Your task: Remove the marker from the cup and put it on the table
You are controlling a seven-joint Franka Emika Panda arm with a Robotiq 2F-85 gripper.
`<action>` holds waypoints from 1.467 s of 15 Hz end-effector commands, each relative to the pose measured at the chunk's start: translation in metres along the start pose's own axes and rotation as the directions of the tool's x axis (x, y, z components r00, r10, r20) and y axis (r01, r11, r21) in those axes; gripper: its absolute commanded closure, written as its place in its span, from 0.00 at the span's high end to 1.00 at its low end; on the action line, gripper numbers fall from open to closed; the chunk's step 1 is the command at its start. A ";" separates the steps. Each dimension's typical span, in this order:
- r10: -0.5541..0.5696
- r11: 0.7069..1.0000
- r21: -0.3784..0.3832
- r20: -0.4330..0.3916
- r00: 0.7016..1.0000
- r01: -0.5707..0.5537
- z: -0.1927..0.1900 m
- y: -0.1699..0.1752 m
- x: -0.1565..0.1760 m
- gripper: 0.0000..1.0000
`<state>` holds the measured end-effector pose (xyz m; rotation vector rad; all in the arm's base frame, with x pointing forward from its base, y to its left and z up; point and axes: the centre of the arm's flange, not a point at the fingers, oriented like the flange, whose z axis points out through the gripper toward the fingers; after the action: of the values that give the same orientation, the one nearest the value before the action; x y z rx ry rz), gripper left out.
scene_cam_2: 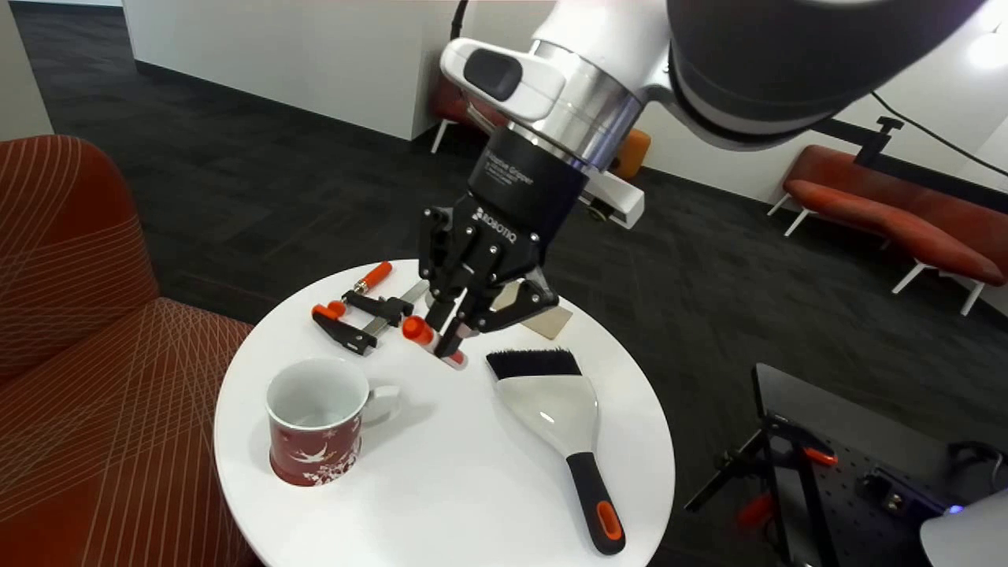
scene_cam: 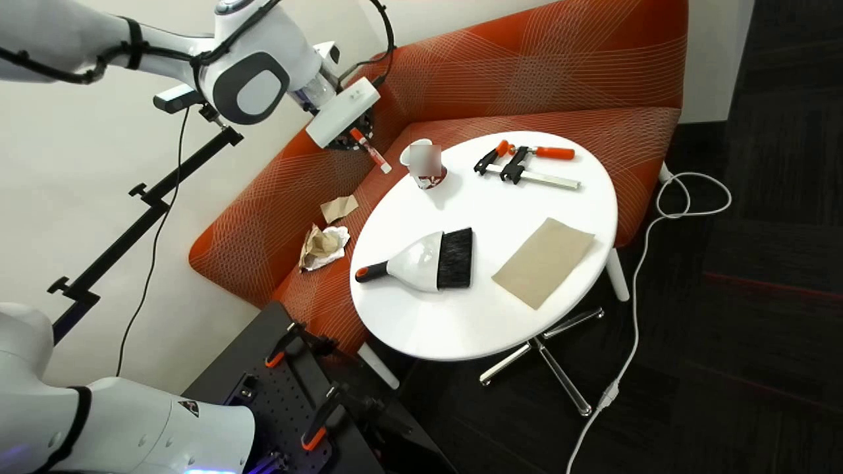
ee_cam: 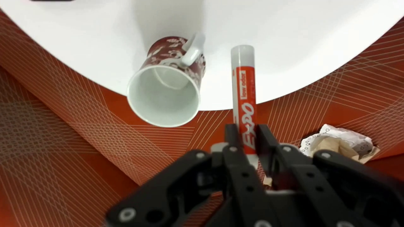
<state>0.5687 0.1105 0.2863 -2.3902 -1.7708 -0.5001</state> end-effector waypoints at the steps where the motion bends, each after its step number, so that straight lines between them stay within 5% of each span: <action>1: 0.108 0.994 0.008 0.046 0.993 -0.109 0.000 -0.030 -0.027 0.09; 7: 0.240 0.967 0.052 0.131 0.962 -0.248 0.047 -0.026 -0.067 0.09; 17: 0.242 0.939 0.185 0.243 0.939 -0.290 0.121 -0.026 -0.081 0.10; 19: 0.239 0.934 0.200 0.263 0.935 -0.295 0.126 -0.027 -0.081 0.20; 20: 0.238 0.934 0.202 0.270 0.933 -0.296 0.126 -0.027 -0.080 0.45; 22: 0.238 0.935 0.195 0.274 0.932 -0.296 0.123 -0.027 -0.077 0.49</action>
<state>0.5390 0.0784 0.1358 -2.5383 -1.4563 0.0133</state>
